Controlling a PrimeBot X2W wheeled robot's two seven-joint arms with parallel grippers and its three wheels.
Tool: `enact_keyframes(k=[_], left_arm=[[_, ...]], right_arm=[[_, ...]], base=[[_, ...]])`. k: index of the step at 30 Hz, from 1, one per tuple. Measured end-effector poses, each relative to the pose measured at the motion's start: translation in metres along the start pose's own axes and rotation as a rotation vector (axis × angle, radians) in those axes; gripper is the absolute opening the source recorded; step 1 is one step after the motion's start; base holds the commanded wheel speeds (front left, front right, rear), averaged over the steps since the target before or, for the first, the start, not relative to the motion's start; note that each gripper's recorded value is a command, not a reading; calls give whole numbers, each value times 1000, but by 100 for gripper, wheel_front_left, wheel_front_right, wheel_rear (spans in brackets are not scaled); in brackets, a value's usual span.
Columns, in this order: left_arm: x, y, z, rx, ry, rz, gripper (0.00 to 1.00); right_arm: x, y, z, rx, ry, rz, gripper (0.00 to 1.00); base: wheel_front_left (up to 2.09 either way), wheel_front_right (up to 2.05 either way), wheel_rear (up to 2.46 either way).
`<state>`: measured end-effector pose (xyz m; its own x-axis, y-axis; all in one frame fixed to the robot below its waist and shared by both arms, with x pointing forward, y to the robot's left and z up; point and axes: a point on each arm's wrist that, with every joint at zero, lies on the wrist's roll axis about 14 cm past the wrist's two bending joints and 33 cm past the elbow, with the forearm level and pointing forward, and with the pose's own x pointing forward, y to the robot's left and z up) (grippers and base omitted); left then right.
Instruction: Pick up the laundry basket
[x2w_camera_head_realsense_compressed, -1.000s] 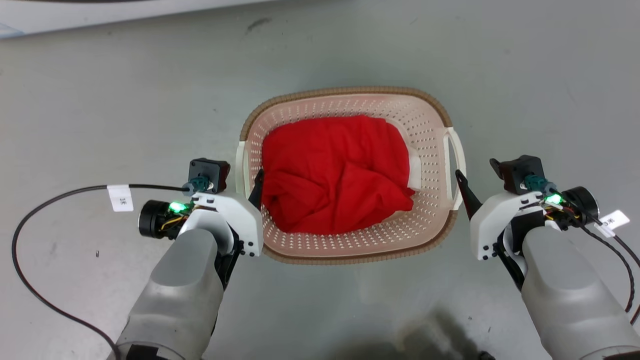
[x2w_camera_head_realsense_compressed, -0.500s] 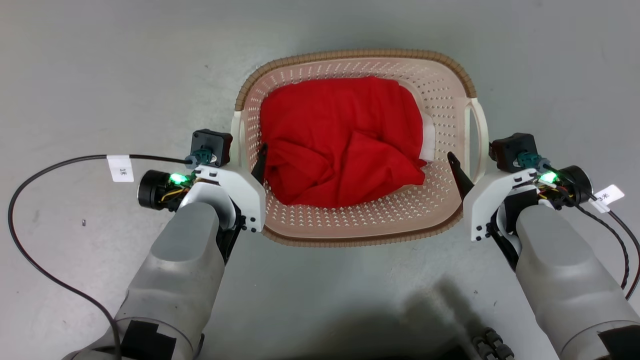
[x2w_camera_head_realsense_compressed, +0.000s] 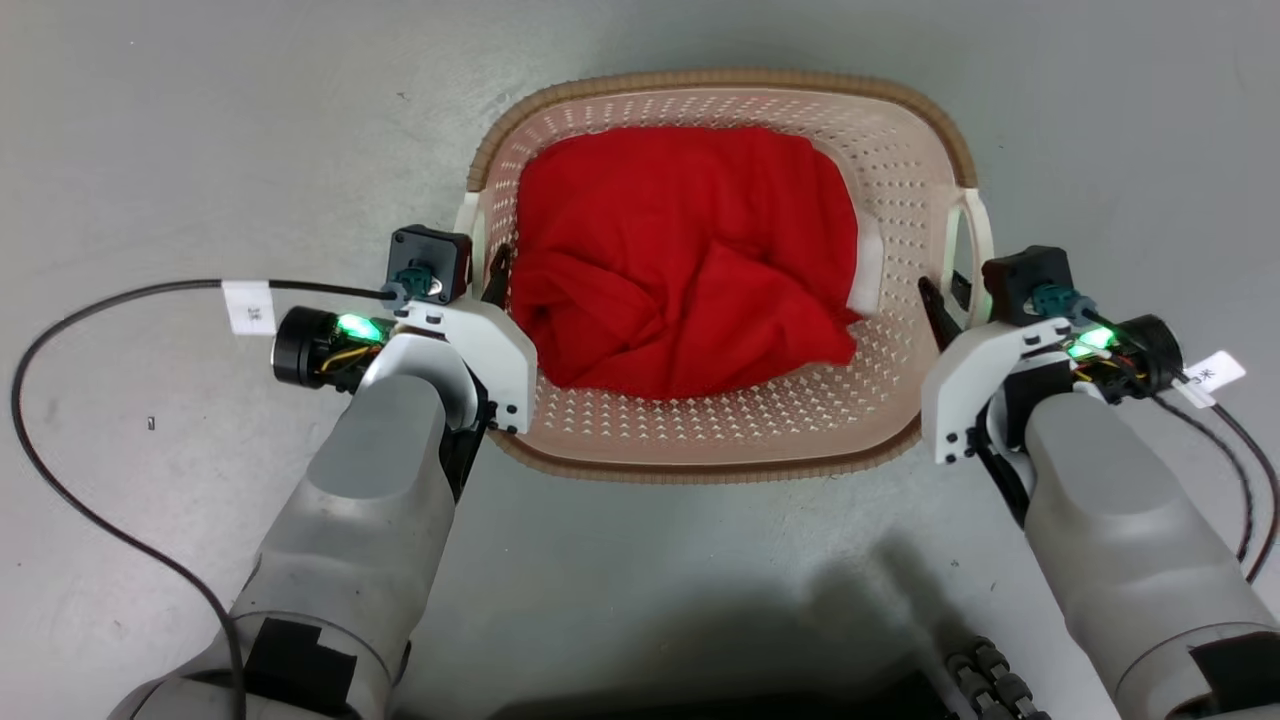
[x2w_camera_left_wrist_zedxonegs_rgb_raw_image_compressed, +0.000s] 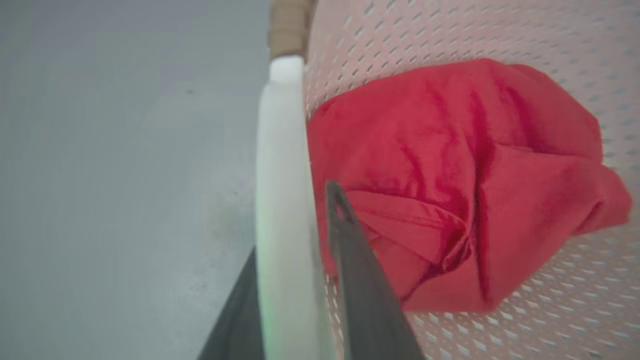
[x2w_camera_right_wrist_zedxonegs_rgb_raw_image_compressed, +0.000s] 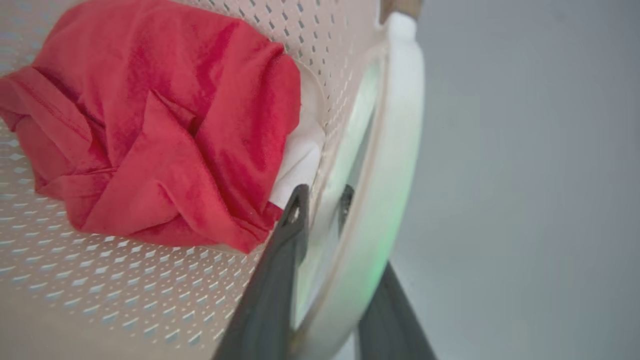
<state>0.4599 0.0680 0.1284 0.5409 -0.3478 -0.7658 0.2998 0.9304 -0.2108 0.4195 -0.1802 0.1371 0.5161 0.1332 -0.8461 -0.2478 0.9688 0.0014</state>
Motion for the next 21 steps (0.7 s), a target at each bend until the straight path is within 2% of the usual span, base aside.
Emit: enact_keyframes(k=[10,21], left_arm=[[-8,3,9,13,-10,14,0],[-61,-4,18,-31,-3,32,0]], right_arm=[[-5,10,10,-8,-18,22,0],[-48,22,27,-46,-61,38,0]], base=[[0,0,0],[0,0,0]])
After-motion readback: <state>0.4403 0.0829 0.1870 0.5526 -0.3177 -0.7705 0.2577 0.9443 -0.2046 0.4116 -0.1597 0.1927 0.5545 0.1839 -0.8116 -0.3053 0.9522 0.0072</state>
